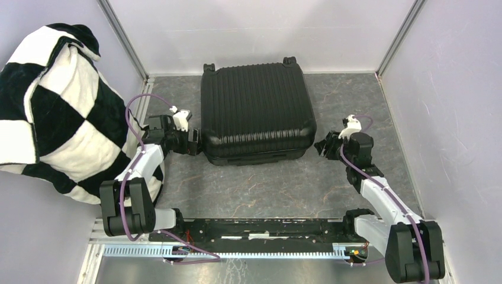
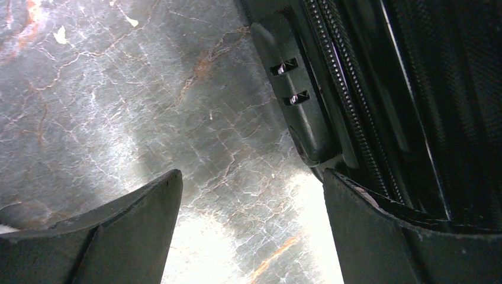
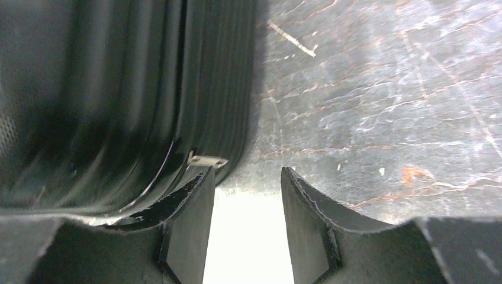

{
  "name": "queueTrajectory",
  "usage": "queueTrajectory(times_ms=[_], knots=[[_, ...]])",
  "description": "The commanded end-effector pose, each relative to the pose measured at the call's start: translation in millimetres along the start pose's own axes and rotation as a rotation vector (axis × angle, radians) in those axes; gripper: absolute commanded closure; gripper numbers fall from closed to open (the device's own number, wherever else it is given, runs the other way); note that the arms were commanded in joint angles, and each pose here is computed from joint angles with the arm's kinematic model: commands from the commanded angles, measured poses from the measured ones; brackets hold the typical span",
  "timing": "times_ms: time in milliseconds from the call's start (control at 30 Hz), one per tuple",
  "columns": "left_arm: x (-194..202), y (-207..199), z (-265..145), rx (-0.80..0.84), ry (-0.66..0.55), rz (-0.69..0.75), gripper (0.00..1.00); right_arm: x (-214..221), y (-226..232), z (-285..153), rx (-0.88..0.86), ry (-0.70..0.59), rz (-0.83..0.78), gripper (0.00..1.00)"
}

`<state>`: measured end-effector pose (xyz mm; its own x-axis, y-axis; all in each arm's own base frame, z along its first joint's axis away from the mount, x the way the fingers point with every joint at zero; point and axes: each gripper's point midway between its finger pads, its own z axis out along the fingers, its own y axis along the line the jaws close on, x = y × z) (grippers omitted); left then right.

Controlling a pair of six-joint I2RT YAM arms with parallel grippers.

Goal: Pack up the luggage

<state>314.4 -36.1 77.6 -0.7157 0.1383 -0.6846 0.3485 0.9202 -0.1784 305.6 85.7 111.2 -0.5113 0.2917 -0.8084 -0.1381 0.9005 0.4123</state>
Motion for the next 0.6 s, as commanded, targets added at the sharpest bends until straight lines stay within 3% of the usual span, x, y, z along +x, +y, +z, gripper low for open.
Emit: queueTrajectory(times_ms=[0,233,400,567], knots=[[-31.1,-26.2,-2.0,0.136,-0.071,-0.056,0.05,-3.3,20.4,-1.2,-0.147,-0.034,-0.124,0.48],[-32.1,-25.4,-1.6,0.131,-0.070,-0.069,0.05,-5.2,39.6,-1.1,-0.298,-0.124,-0.249,0.44],[-31.0,-20.4,-1.4,0.113,-0.059,-0.076,0.05,-0.1,27.1,17.1,-0.274,-0.063,-0.359,0.42],[-31.2,-17.9,-0.8,0.107,-0.055,-0.081,0.05,-1.5,43.8,23.5,-0.390,-0.076,-0.397,0.41]])
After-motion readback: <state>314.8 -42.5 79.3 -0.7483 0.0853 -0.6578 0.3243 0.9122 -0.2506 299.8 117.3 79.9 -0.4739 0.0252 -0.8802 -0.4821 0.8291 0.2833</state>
